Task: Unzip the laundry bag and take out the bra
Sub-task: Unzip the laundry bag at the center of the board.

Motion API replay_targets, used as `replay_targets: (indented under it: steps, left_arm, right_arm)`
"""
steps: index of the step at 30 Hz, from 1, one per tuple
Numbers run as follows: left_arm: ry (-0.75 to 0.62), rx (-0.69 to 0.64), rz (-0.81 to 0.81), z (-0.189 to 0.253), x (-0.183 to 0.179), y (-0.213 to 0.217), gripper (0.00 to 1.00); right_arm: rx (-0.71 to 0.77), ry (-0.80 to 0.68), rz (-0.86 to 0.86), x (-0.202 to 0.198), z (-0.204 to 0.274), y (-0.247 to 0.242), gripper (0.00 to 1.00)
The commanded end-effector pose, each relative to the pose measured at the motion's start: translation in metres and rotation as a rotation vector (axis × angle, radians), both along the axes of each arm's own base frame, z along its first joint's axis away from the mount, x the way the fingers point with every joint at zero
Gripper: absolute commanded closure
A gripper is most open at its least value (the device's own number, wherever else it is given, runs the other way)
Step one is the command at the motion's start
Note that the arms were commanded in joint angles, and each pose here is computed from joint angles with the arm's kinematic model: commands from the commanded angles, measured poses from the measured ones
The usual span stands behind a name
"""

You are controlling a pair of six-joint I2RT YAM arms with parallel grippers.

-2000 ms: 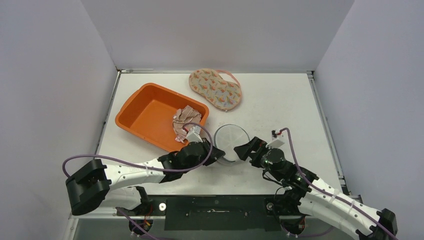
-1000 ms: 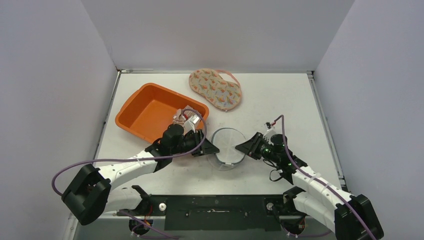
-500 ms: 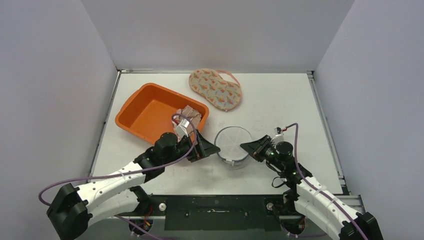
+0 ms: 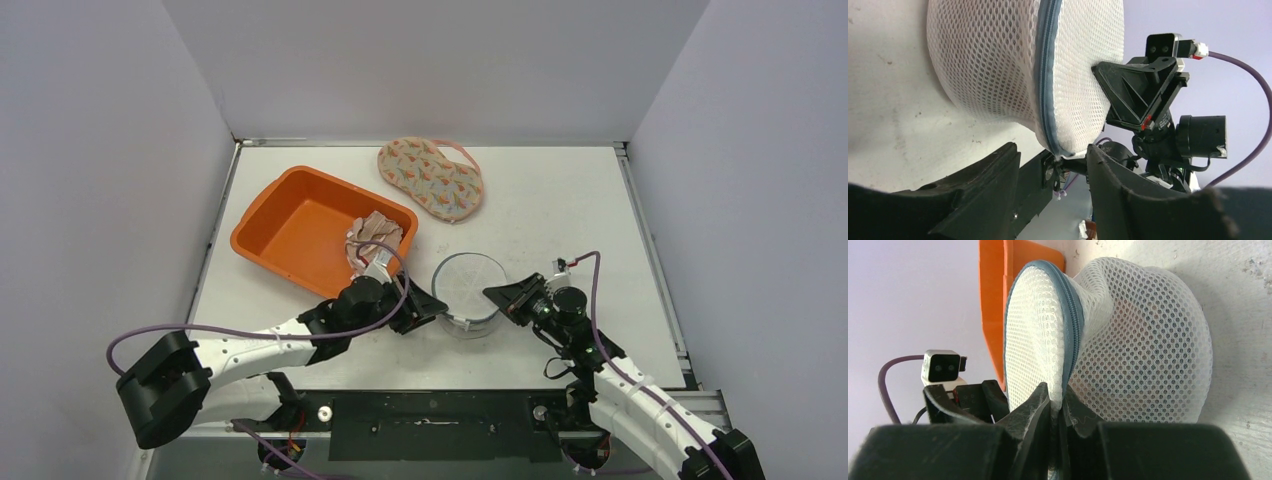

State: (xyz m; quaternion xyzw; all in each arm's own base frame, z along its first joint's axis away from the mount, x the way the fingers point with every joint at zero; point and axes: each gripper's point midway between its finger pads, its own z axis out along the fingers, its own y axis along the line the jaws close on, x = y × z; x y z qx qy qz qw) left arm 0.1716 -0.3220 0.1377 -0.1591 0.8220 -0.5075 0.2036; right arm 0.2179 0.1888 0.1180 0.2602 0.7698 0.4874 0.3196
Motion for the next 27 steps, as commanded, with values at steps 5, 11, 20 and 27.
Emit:
replay_targets:
  steps: [5,11,20,27]
  left_arm:
    - [-0.056,-0.097,0.003,0.025,0.019,-0.023,0.63]
    - [-0.063,-0.075,-0.008,0.023,0.024,-0.027,0.48]
    - [-0.1,-0.064,-0.029,0.023,0.025,-0.03,1.0]
    - [-0.119,-0.045,0.024,0.029,0.029,-0.015,1.0]
  right_arm:
    - [-0.011,-0.074,0.035,-0.001,0.01,0.003,0.95]
    - [-0.02,-0.091,0.048,-0.002,0.013,0.004,0.95]
    - [-0.103,-0.135,0.097,-0.006,0.013,0.004,0.72]
    - [-0.428,-0.234,0.083,0.0,0.042,-0.02,0.09]
